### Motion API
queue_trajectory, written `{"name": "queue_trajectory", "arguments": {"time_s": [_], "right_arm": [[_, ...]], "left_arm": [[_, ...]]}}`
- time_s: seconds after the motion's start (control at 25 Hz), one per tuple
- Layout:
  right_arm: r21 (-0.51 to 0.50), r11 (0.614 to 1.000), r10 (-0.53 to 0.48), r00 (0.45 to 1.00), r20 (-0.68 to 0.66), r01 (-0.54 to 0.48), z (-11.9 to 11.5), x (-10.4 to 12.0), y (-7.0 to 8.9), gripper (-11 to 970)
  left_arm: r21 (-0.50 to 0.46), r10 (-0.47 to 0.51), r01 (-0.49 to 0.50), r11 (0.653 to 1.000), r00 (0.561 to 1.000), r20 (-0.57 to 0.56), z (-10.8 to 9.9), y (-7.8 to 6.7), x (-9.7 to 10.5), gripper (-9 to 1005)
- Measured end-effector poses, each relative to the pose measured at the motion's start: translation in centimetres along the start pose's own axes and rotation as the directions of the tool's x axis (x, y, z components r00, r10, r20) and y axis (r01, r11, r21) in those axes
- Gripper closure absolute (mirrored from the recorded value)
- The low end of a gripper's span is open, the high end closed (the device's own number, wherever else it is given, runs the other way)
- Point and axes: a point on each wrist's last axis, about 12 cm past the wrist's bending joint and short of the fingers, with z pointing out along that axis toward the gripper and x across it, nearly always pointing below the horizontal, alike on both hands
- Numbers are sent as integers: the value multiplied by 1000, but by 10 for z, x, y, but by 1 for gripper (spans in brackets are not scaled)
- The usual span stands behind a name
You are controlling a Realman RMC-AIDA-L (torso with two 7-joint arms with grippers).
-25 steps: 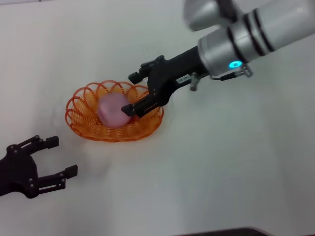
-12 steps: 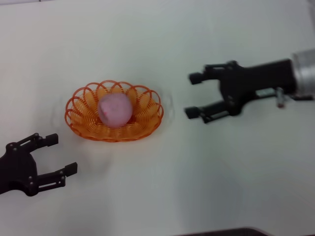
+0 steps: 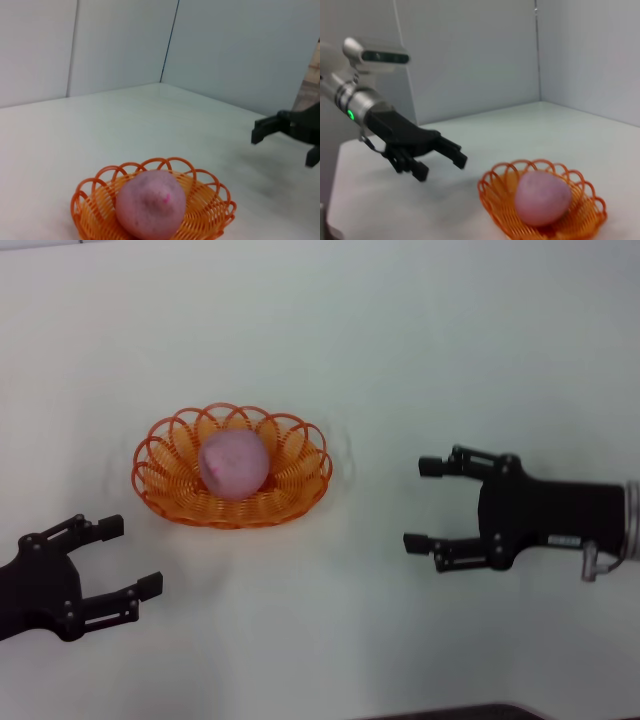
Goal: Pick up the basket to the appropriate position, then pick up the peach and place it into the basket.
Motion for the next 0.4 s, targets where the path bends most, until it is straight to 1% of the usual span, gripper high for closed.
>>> {"name": "queue_trajectory", "arguments": {"time_s": [0.08, 0.16, 0.4], "right_arm": [[18, 1000, -2, 1000, -8, 2, 2, 8, 3, 11], [27, 1000, 5, 1000, -21, -4, 3, 11, 3, 12], [30, 1000, 9, 999, -44, -8, 6, 11, -1, 14]], "left_arm": [[4, -2, 2, 1000, 1000, -3, 1, -1, 1, 109], [4, -4, 4, 1000, 1000, -13, 0, -1, 2, 109], [-15, -18, 17, 1000, 998, -63, -1, -1, 10, 109]]}}
